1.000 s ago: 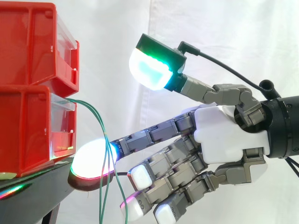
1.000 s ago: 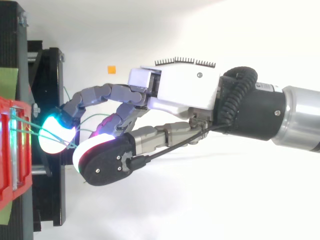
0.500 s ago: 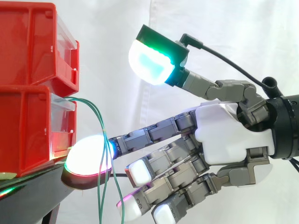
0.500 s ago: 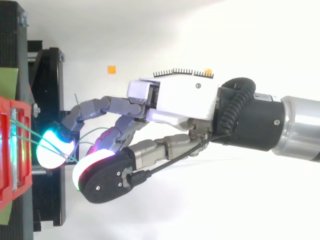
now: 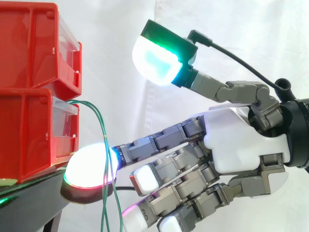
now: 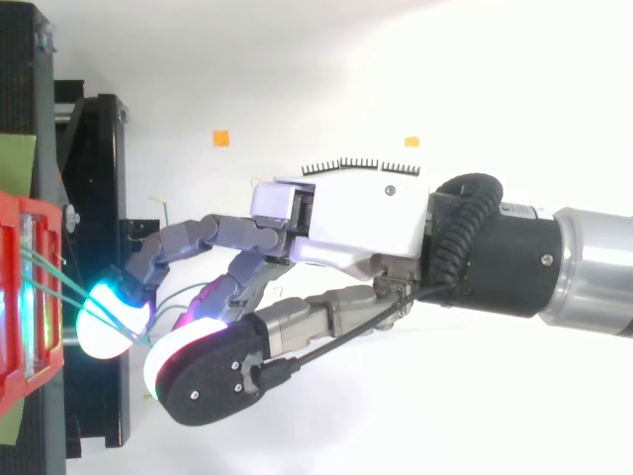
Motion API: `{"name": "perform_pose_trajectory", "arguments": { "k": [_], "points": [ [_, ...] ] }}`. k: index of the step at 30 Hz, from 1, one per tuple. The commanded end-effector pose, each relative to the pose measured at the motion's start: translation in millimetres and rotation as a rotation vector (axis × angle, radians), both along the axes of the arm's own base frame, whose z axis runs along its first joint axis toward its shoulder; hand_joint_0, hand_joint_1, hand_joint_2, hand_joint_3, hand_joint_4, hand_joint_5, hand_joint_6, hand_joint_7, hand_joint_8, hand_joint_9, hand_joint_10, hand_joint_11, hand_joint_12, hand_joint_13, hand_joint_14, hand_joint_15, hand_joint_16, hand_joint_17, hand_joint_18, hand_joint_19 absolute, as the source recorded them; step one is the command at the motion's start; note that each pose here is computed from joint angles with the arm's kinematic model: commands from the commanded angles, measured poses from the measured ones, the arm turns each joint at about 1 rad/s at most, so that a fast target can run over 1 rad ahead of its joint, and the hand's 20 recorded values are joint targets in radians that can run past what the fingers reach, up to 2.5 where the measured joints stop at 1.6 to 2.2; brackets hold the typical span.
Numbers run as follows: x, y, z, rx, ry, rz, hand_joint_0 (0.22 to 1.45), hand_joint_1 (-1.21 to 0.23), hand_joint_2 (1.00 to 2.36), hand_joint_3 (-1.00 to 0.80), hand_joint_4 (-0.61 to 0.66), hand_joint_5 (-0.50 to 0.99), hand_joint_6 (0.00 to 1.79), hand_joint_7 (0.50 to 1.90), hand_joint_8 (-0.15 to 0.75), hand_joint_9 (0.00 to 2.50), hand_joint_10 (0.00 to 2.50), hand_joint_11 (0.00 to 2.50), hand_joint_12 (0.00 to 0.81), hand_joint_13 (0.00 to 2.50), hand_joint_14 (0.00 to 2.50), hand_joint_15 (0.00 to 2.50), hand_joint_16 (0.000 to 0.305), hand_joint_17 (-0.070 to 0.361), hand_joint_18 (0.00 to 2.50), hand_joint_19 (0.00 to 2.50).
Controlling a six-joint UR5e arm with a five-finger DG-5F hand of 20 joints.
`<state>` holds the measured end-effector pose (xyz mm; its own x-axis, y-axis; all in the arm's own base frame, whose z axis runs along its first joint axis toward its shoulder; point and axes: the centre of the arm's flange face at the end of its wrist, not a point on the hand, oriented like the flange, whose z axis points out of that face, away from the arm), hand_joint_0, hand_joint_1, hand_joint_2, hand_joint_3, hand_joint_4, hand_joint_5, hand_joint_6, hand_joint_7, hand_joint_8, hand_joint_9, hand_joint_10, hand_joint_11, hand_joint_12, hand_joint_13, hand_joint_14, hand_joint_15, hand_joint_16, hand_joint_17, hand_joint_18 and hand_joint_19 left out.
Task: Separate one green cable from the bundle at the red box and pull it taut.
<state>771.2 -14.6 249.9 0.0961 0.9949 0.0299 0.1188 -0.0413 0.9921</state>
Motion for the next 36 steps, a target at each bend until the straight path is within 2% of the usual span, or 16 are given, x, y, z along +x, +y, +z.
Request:
{"name": "perform_pose_trajectory", "arguments": {
  "k": [1,3,4,8,25,32,36],
  "points": [
    [-1.1,0.5,-0.9,0.018,0.009,0.002,0.43,-0.49,1.0,-0.5,0.25,-0.11,0.5,0.68,0.292,1.0,0.01,0.54,0.374,0.73,0.01,0.43,0.067,0.15,0.71,0.5],
    [-1.6,0.4,-1.2,0.028,0.012,0.0,0.44,-0.48,1.0,-0.5,0.27,-0.09,0.5,0.69,0.287,1.02,0.02,0.54,0.374,0.74,0.02,0.43,0.066,0.149,0.7,0.5],
    [-2.3,0.3,-1.7,0.051,0.016,-0.003,0.44,-0.47,1.0,-0.5,0.28,-0.09,0.5,0.7,0.287,1.03,0.02,0.55,0.375,0.75,0.01,0.44,0.066,0.149,0.71,0.51],
    [-3.1,0.2,-2.4,0.091,0.02,-0.007,0.44,-0.46,1.0,-0.5,0.3,-0.07,0.5,0.71,0.269,1.08,0.01,0.55,0.371,0.77,0.02,0.44,0.066,0.148,0.72,0.51],
    [-3.1,0.2,-2.4,0.108,0.018,-0.009,0.44,-0.45,1.0,-0.5,0.32,-0.05,0.5,0.72,0.269,1.13,0.01,0.55,0.374,0.81,0.01,0.44,0.066,0.148,0.76,0.51],
    [-3.1,0.3,1.1,0.129,0.013,-0.012,0.45,-0.45,1.0,-0.5,0.32,-0.05,0.5,0.72,0.272,1.13,0.01,0.54,0.378,0.85,0.01,0.45,0.066,0.148,0.8,0.51],
    [-5.4,-0.2,9.5,0.142,0.011,-0.014,0.45,-0.45,1.0,-0.5,0.32,-0.05,0.5,0.72,0.273,1.14,0.02,0.54,0.376,0.85,0.01,0.45,0.066,0.148,0.8,0.51]
  ]
}}
